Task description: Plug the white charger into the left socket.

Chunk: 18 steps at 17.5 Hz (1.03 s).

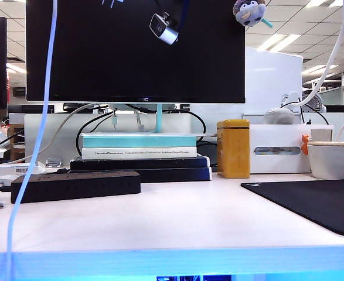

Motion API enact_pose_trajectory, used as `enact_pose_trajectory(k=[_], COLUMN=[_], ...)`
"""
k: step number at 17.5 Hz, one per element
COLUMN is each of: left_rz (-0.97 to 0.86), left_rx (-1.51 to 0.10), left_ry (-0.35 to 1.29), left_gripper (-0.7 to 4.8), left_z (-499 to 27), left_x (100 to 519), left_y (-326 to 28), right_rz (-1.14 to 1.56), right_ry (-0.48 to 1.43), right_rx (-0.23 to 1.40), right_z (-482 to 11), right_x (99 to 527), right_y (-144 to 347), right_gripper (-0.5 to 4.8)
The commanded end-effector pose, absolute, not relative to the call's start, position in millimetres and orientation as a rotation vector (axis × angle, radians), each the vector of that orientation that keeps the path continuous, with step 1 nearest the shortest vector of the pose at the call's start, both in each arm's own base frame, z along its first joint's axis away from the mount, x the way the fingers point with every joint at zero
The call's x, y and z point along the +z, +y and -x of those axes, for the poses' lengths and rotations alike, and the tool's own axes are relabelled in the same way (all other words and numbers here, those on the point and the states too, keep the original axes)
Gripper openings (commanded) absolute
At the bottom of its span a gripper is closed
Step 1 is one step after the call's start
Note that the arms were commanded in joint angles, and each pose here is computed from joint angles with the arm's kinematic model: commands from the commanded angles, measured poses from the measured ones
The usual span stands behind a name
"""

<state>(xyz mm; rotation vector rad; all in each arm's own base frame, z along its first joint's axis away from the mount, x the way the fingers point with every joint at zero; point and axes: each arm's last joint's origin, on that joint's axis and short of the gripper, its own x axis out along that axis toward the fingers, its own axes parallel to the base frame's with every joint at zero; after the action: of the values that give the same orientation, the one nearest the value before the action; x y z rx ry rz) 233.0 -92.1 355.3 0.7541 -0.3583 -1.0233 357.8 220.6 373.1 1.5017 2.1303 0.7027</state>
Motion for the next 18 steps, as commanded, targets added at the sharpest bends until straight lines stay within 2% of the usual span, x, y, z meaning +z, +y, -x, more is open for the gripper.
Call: enact_pose_trajectory(k=[1, 12, 18], left_rz=[-0.75, -0.739, -0.693], left_rx=[-1.021, -1.014, -0.986], left_ry=[-0.371, -0.4, -0.368], left_gripper=[4.79, 4.79, 4.79], left_z=[-236.7, -238.2, -235.8], left_x=[355.6, 358.3, 361.2], left_y=[-93.5, -94.1, -92.7], right_rz=[-1.484, -1.442, -1.417], right_ry=[2.069, 2.095, 2.008], right_rx=[0.78, 0.797, 0.859], right_z=[-353.4, -341.3, -342.5], right_x=[387.6, 387.4, 387.3], right_y=[222.7, 241.1, 240.7], right_gripper=[1.75, 1.75, 1.75])
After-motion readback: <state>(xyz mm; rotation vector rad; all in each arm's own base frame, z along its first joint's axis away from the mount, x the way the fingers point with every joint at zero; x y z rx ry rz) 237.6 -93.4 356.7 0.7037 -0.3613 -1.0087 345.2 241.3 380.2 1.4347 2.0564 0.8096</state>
